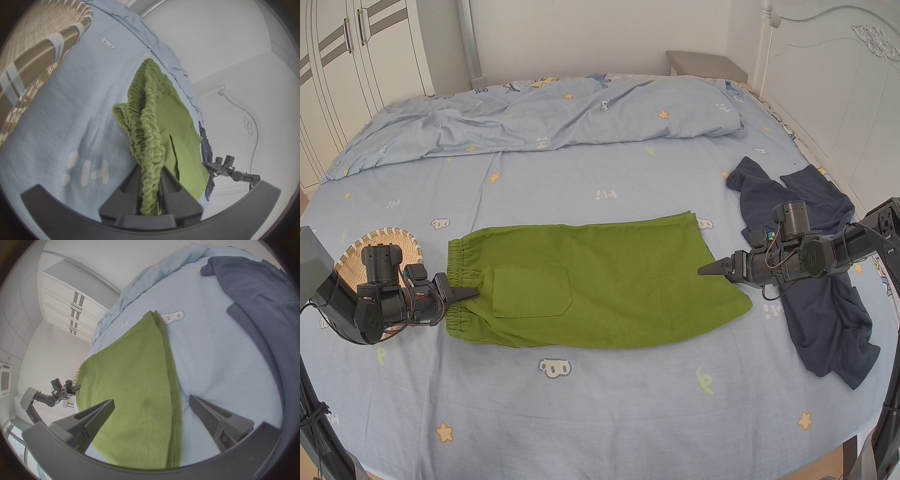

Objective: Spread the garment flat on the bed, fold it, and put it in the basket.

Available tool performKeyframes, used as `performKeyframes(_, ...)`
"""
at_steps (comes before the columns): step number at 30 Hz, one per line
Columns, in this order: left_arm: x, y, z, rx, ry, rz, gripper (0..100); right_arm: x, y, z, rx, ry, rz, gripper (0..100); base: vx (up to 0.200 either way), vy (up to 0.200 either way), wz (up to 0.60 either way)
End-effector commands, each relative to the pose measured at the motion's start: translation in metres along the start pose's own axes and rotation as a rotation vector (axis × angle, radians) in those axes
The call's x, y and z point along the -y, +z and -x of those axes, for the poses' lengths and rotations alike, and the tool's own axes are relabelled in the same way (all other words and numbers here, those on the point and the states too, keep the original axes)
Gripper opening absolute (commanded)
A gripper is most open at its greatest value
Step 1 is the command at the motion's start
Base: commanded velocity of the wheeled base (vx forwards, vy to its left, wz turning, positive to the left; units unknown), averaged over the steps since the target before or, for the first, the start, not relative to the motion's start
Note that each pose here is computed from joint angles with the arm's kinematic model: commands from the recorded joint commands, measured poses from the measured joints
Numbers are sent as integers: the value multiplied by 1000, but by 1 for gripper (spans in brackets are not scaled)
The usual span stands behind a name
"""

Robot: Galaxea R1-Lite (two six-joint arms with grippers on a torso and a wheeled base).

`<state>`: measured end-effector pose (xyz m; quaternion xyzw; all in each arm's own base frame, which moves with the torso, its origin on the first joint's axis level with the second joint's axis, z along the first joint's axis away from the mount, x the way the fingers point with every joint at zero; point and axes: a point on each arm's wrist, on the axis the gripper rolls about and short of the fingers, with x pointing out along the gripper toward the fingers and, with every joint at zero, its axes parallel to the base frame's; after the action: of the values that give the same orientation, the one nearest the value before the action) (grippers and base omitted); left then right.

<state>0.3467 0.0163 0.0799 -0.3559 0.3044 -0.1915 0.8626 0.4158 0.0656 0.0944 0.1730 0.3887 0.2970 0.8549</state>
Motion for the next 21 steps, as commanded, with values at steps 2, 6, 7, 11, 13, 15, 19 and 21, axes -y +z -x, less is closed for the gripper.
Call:
performKeyframes(2, 1, 0, 1, 3, -1, -1, 0, -4, -12, -9, 2, 33, 15, 100, 0, 0, 0)
performKeyframes(6, 1, 0, 1, 3, -1, -1, 0, -5, -13, -10, 12, 41, 4, 100, 0, 0, 0)
performKeyframes(7, 1, 0, 1, 3, -1, -1, 0, -4, -14, -10, 12, 41, 3, 100, 0, 0, 0)
performKeyframes(11, 0, 0, 1, 2, 0, 0, 0, -4, -13, -10, 13, 45, 1, 0, 0, 0, 0)
performKeyframes(13, 0, 0, 1, 2, 0, 0, 0, -3, -13, -10, 11, 50, -1, 0, 0, 0, 0)
performKeyframes(15, 0, 0, 1, 2, 0, 0, 0, -4, -13, -9, 10, 67, -10, 0, 0, 0, 0)
performKeyframes(19, 0, 0, 1, 2, 1, 1, 0, -4, -11, -5, 10, 96, -19, 0, 0, 0, 0)
performKeyframes(21, 0, 0, 1, 2, 1, 1, 0, -4, -11, -5, 11, 95, -19, 0, 0, 0, 0)
